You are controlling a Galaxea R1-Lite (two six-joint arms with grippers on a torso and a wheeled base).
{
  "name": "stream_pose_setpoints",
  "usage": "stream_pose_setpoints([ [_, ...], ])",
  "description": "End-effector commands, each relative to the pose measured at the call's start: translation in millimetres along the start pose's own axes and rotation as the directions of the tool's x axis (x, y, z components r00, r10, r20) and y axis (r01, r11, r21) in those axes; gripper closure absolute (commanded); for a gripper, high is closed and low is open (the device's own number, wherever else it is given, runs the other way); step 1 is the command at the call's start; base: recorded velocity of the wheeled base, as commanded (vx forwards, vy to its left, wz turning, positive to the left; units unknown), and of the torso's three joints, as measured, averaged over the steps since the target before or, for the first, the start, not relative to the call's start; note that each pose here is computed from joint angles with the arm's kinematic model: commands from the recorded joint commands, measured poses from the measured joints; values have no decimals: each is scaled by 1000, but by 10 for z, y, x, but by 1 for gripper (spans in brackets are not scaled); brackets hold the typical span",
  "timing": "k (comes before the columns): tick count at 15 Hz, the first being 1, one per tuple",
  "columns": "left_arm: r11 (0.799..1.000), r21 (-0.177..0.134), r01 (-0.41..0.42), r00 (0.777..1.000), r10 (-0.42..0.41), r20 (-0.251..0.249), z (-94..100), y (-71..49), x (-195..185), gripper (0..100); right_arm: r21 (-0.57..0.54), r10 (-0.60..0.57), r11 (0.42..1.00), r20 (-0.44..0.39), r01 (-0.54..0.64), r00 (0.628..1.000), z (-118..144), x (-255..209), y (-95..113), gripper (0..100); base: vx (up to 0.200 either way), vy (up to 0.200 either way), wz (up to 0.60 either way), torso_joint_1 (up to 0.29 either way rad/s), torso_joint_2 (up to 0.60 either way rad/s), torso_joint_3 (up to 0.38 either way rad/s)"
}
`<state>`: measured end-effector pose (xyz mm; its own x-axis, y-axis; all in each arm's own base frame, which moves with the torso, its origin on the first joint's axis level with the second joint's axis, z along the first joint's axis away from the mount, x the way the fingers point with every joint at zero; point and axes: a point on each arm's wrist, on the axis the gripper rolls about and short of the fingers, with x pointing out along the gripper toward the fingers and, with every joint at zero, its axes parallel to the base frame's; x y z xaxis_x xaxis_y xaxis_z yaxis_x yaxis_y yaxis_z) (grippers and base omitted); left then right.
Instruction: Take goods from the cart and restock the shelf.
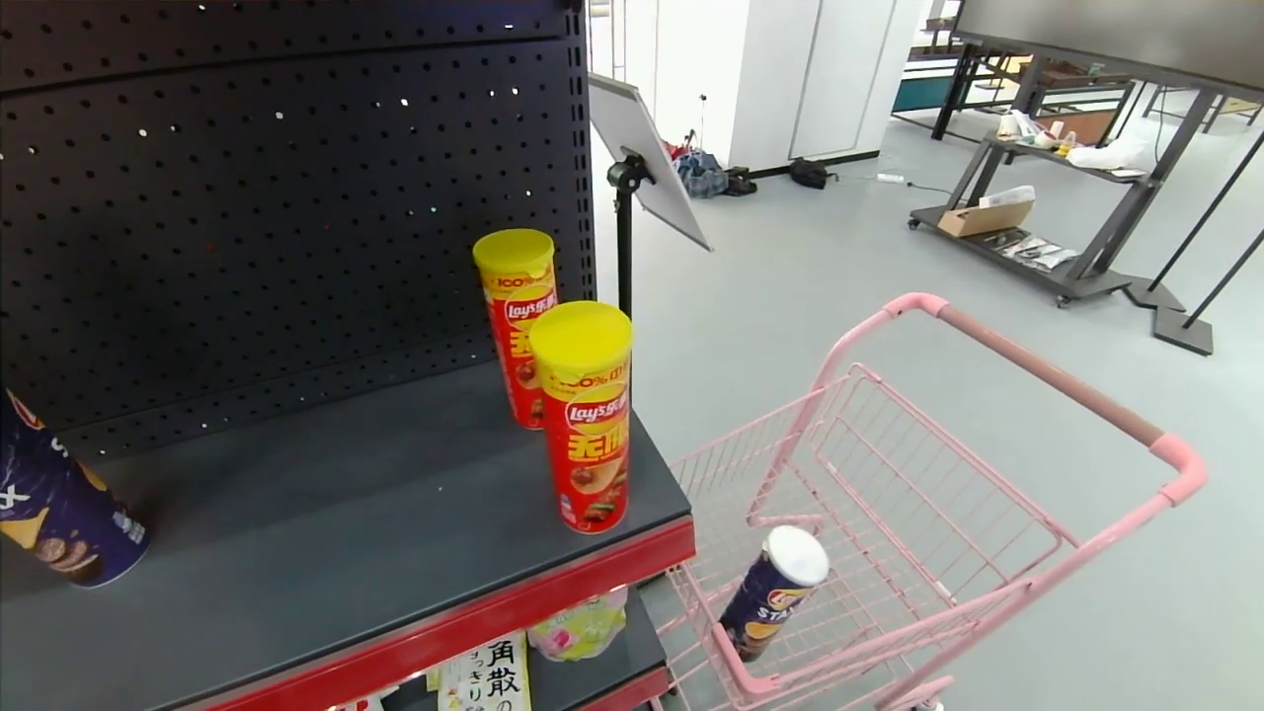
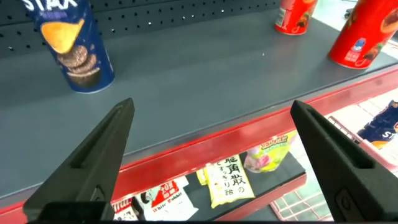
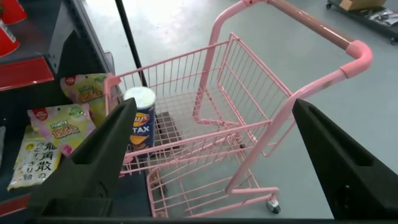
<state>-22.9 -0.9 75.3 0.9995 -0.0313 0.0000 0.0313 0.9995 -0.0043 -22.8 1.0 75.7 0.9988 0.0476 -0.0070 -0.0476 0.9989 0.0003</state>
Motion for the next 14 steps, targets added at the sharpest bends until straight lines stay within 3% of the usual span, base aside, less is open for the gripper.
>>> stream_pose_setpoints([
  [1,1000,0,-1,1000,1,-2,0,0,1,0,0,1,1000,1,-1,1000,1,-1,0,0,0,0,0,-129,349,198],
  [11,1000,-2,-1,1000,1,0,2,0,1,0,-2,1,1000,1,-1,1000,1,-1,0,0,0,0,0,-141,343,204],
  [14,1000,0,-1,1000,1,-2,0,0,1,0,-2,1,1000,1,-1,1000,1,-1,0,0,-200,0,0,-46,149,85],
])
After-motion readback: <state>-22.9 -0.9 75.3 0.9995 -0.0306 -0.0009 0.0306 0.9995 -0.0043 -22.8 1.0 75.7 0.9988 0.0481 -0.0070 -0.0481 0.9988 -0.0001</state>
